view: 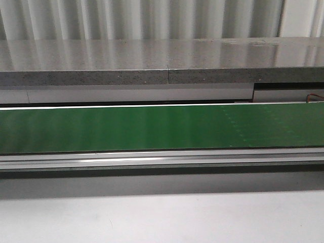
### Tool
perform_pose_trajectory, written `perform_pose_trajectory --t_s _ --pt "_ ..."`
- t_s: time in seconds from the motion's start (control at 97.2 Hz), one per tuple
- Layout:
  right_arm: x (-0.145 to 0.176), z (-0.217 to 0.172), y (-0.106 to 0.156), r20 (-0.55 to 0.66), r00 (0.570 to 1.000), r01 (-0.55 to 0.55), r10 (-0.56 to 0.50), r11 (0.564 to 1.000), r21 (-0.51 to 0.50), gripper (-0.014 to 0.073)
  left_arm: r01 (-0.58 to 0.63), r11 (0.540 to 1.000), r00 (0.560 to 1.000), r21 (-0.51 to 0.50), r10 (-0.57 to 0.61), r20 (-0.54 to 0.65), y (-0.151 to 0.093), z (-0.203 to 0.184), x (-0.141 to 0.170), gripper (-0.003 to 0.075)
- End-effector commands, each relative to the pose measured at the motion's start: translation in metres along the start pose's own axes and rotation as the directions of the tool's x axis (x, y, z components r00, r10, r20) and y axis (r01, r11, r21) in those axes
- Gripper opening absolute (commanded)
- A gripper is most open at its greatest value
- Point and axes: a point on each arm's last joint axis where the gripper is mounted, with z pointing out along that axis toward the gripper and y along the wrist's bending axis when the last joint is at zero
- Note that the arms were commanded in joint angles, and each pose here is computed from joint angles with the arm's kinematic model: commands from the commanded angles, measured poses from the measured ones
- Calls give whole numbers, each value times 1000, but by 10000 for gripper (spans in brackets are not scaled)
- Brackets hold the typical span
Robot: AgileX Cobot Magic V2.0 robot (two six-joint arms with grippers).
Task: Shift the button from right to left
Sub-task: 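Lower the button into the blue tray and open the left gripper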
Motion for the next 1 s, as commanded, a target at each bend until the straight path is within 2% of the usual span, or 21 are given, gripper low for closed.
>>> perform_pose_trajectory --t_s 0.0,0.257,0.473,0.668,0.987 --pt "-14 -3 1 94 995 23 -22 1000 -4 -67 23 999 989 34 -28 144 -4 -25 5 -21" --pt "-14 -3 1 94 995 23 -22 1000 -4 -67 23 999 956 41 -34 290 -2 -56 57 -20" --pt "-14 -3 1 94 995 23 -22 1000 -4 -67 21 999 929 44 -36 368 0 -73 104 -20" --pt "-14 -3 1 94 995 23 -22 1000 -4 -67 28 998 873 62 -54 484 0 -85 138 -20" --pt "-14 -3 1 94 995 23 -22 1000 -4 -67 24 998 854 65 -54 517 2 -85 189 -21"
